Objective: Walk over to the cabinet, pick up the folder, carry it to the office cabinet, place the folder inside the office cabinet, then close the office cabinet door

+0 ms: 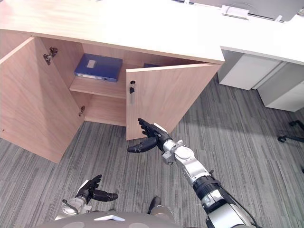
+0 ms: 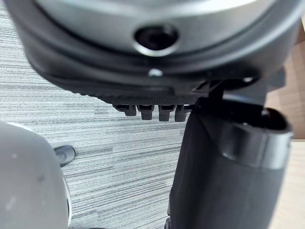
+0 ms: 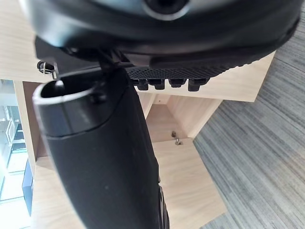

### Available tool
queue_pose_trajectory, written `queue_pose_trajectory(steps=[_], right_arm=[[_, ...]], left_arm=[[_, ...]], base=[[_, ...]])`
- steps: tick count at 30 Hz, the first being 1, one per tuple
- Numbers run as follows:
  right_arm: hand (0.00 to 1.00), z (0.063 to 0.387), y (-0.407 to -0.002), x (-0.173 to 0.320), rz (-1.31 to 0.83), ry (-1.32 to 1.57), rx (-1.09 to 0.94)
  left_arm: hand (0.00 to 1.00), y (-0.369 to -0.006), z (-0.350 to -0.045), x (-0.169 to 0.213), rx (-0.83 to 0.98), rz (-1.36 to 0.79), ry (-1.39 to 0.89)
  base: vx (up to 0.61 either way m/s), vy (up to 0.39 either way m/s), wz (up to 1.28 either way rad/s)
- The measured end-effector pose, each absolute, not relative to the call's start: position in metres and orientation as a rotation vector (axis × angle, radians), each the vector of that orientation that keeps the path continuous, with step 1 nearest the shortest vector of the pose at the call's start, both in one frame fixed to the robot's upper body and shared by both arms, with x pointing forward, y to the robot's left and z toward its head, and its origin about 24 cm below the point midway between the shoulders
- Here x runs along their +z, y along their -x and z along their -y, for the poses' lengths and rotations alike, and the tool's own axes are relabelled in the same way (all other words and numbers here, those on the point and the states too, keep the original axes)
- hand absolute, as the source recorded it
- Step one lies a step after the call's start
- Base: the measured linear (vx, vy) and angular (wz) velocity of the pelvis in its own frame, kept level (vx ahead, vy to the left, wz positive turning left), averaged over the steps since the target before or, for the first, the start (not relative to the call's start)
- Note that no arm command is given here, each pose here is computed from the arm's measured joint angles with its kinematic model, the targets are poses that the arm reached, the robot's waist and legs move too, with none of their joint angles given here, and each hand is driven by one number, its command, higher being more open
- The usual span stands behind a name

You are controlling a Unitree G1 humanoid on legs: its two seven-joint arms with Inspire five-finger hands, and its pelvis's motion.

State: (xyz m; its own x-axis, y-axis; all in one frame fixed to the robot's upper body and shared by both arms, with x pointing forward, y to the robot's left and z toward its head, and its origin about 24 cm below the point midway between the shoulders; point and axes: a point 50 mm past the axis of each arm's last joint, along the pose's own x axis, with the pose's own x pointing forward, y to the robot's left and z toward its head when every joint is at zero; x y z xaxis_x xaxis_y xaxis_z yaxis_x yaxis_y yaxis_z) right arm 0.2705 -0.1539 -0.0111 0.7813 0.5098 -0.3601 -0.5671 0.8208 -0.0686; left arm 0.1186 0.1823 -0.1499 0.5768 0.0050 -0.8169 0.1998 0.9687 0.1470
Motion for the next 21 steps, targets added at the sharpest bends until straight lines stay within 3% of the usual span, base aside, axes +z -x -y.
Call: queue_pose_trajectory(steps=[6, 21], right_arm=[[1.0, 0.149, -0.258, -0.02, -0.37, 0.145, 0.644], [1.0, 0.095, -0.218, -0.079, -0.586, 0.32, 0.871]], left_arm=[[1.0, -0.12, -0.183, -0.149, -0.12, -0.945, -0.224], [1.0, -0.134, -0.195, -0.142, -0.028, -0.888, -0.185]], base=[[0.01, 0.0, 0.15], [-0.02, -0.016, 0.54]])
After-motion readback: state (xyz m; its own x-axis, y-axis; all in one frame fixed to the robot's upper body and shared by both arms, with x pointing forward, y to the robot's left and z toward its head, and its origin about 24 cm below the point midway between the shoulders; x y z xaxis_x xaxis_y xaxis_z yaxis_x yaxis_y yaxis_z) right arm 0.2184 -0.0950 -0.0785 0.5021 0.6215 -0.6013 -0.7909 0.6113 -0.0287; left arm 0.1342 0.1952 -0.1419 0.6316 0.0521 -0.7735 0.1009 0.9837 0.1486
